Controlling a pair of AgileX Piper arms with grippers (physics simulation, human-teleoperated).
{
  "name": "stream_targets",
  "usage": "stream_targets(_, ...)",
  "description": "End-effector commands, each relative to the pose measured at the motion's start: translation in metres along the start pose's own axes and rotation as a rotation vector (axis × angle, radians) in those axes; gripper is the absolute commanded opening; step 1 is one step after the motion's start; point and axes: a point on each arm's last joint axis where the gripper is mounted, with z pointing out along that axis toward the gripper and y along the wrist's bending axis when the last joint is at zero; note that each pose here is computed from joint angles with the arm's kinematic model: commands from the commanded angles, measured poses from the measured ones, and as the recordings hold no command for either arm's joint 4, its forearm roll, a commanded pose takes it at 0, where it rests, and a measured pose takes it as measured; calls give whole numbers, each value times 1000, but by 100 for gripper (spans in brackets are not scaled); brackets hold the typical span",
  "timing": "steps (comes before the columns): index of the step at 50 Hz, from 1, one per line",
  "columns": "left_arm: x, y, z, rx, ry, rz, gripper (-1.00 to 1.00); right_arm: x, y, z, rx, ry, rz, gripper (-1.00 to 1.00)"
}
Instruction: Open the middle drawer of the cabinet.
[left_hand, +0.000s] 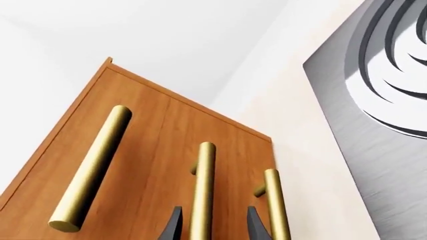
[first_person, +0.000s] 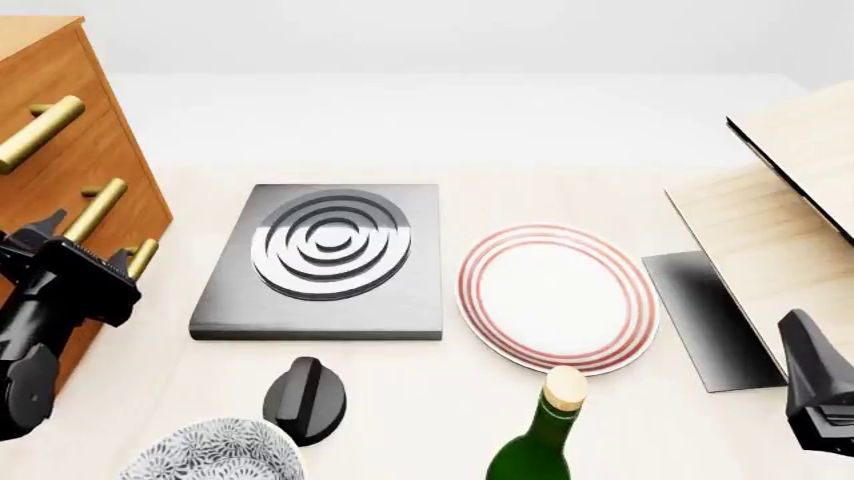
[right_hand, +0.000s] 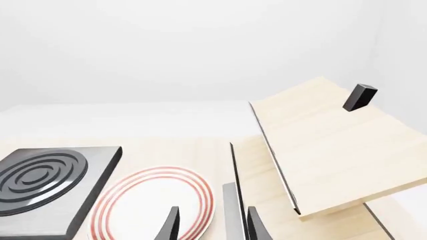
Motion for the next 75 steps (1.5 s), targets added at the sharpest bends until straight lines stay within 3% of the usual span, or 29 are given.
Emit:
stream_targets(1, 11, 6, 4, -37, 53, -59, 100, 1, 0, 0, -5, -4, -5, 100)
stream_targets(2, 9, 7, 2, -37, 48, -62, -100, 1, 0, 0, -5, -4, -6, 100)
stream_targets(17, 2, 4, 1, -26, 22, -29, -100, 1, 0, 0, -5, -3, -6, 100)
stream_targets(32, -18, -3, 2, -2, -57, 112, -100, 1, 0, 0, -5, -4, -5, 100)
stream_targets(75, -36, -19, -7, 56, -136, 207, -100, 1, 0, 0, -5, -4, -6, 100)
